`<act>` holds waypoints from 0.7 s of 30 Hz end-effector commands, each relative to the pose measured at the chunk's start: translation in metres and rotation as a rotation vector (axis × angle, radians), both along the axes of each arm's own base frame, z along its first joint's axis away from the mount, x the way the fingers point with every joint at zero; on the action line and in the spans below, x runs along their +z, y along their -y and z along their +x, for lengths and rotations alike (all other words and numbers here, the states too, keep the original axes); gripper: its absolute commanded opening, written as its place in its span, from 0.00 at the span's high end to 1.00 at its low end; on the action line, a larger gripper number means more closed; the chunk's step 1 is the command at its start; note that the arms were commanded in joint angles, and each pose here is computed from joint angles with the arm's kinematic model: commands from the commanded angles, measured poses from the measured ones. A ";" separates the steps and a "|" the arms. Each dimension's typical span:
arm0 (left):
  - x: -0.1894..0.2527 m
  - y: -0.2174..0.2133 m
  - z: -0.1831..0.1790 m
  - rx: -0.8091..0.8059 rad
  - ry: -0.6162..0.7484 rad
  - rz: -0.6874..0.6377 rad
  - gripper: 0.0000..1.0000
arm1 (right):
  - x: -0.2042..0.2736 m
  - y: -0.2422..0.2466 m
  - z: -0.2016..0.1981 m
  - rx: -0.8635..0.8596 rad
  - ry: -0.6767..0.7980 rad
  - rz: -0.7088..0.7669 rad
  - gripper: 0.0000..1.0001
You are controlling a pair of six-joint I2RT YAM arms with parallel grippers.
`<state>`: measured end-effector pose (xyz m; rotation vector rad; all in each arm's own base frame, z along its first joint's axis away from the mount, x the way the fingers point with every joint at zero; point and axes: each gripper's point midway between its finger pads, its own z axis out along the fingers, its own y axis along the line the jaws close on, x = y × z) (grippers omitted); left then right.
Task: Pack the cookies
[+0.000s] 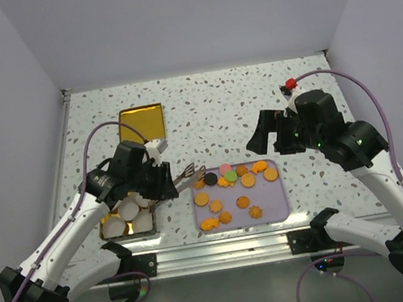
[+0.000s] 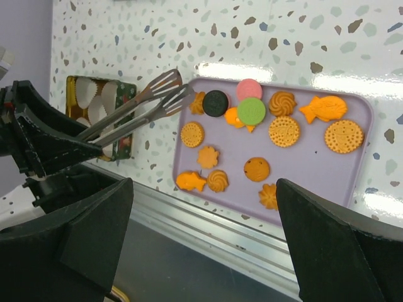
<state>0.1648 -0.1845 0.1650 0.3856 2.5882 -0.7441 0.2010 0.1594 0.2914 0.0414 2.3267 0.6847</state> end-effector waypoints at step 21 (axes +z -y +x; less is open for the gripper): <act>-0.027 0.020 -0.008 -0.113 0.010 0.089 0.48 | -0.006 0.018 -0.002 -0.049 -0.002 -0.076 0.01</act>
